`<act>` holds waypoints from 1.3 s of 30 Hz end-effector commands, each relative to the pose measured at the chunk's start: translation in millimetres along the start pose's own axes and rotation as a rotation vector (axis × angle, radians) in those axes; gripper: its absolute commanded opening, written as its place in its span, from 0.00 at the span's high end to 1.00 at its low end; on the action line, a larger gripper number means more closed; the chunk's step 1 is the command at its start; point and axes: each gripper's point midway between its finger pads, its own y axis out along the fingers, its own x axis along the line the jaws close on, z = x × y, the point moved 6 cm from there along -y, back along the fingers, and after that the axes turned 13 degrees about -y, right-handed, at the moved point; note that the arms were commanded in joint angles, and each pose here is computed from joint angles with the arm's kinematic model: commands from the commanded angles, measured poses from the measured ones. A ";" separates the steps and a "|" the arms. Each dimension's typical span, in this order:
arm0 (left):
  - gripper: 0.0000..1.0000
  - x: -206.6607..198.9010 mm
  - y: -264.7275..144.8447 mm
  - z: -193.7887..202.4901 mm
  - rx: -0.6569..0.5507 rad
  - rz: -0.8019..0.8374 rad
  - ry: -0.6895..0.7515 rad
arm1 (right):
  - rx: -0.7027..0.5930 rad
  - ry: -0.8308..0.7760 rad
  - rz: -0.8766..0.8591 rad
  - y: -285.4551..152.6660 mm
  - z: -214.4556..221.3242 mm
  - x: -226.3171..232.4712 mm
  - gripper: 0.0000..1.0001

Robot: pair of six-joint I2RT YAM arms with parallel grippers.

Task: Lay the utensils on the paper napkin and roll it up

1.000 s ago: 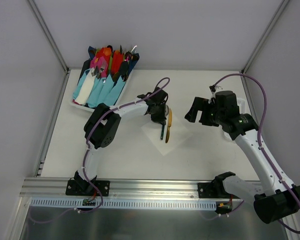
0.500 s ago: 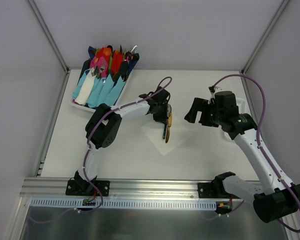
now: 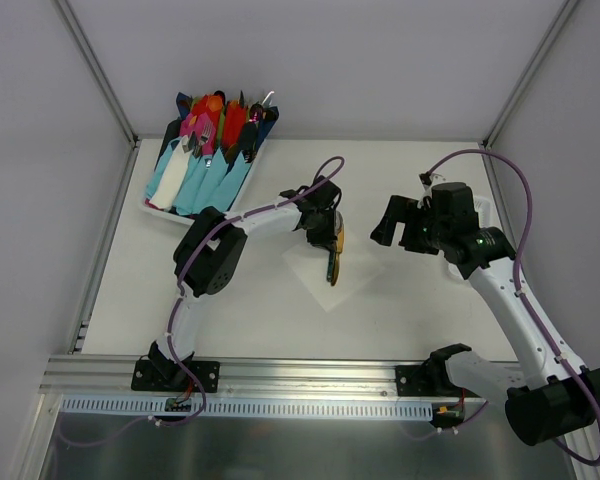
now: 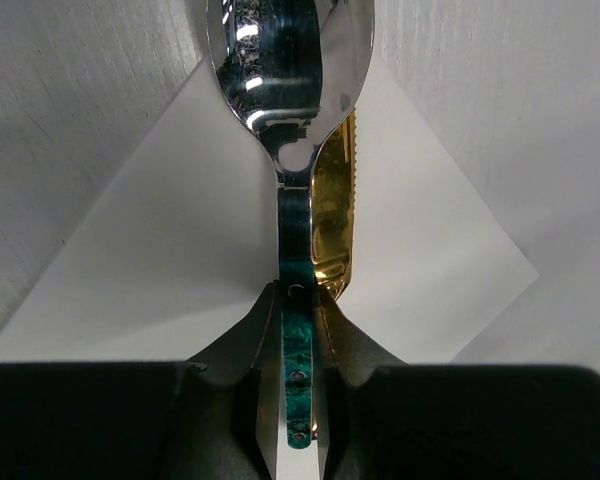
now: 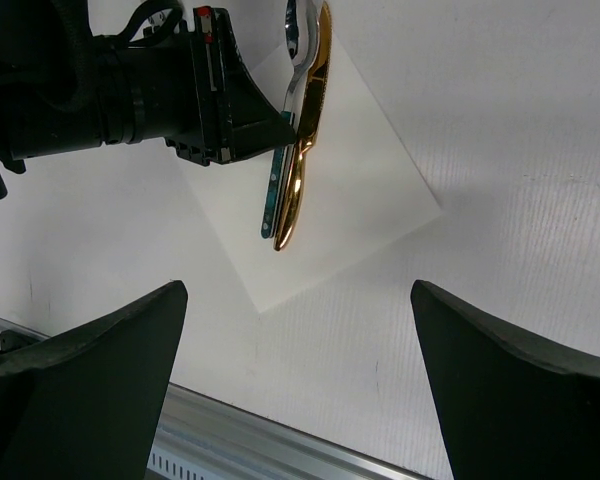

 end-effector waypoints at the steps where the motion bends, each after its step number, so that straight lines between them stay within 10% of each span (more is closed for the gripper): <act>1: 0.87 -7.5 -5.9 -0.8 -0.006 0.008 -0.016 | -0.033 -0.018 -0.015 -2.4 -5.9 0.2 0.01; 20: 0.66 -12.0 -39.3 -2.3 -0.048 0.036 0.028 | -0.068 -0.008 -0.033 -12.0 -8.7 3.5 0.01; 33: 0.30 -47.8 -174.8 -0.1 -0.179 0.272 0.221 | -0.161 -0.007 -0.060 -43.0 -23.6 10.4 0.01; 39: 0.30 -27.8 -233.9 18.6 -0.193 0.418 0.505 | -0.166 0.013 -0.104 -48.9 -26.8 16.3 0.01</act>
